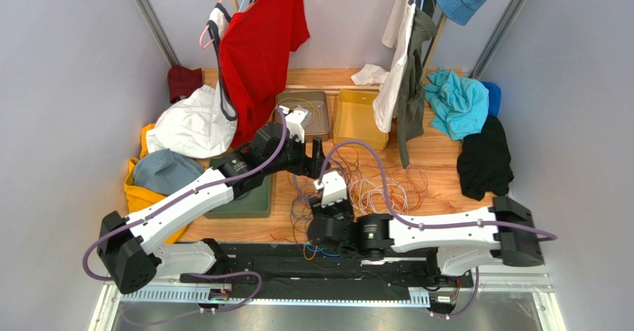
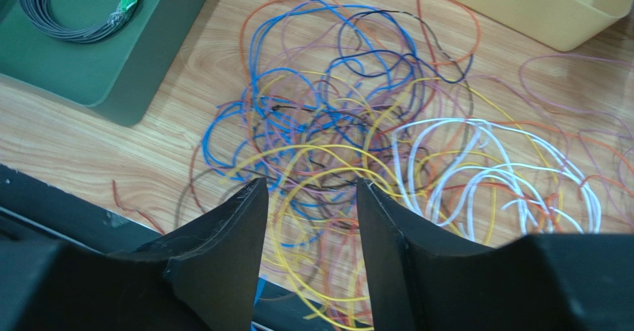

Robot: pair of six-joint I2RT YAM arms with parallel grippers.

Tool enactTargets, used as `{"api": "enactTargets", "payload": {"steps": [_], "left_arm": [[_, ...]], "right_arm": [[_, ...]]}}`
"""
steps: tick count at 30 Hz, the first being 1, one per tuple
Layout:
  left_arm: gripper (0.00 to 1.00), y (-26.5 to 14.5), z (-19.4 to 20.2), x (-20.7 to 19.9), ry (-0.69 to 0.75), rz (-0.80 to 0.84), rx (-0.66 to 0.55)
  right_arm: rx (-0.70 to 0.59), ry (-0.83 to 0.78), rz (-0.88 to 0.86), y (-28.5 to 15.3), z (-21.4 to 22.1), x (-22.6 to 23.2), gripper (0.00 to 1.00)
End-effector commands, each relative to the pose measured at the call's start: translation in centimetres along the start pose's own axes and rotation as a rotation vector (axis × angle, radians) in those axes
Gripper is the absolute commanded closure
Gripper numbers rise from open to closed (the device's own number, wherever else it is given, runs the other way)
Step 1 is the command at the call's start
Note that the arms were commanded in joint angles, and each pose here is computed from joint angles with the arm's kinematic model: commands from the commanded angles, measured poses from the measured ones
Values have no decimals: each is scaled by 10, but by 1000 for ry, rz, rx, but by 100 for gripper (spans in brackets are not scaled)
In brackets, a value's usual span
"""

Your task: Untangle the cables

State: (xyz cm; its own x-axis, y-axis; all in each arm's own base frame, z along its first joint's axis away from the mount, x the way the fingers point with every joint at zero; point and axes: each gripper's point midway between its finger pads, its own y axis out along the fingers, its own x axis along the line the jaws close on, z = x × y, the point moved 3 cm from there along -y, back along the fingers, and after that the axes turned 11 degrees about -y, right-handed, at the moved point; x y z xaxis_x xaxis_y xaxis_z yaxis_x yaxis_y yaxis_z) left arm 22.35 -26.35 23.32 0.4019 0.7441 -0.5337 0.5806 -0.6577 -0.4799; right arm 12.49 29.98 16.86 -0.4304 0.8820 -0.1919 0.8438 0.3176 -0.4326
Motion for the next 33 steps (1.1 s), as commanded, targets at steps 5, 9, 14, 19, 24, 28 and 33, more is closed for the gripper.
{"api": "enactTargets", "payload": {"steps": [5, 9, 14, 19, 24, 28, 33], "left_arm": [[1, -12, -9, -4, 11, 25, -74], [1, -7, -7, -1, 1, 12, -66], [1, 3, -1, 2, -10, -1, -40], [1, 9, -1, 4, -10, -13, -39], [1, 17, 0, 5, -11, -20, -29], [1, 26, 7, 10, -13, -34, -5], [1, 27, 8, 12, -10, -42, -5]], "right_arm": [[-61, 115, -30, -16, -25, -12, 47], [-124, 160, -56, -26, -33, -29, 48], [-153, 207, -93, -41, -34, -48, 51], [-150, 260, -110, -50, -26, -64, 53], [-165, 301, -122, -56, -21, -75, 53], [-176, 297, -113, -57, -23, -80, 53], [-177, 283, -102, -57, -25, -81, 53]]}}
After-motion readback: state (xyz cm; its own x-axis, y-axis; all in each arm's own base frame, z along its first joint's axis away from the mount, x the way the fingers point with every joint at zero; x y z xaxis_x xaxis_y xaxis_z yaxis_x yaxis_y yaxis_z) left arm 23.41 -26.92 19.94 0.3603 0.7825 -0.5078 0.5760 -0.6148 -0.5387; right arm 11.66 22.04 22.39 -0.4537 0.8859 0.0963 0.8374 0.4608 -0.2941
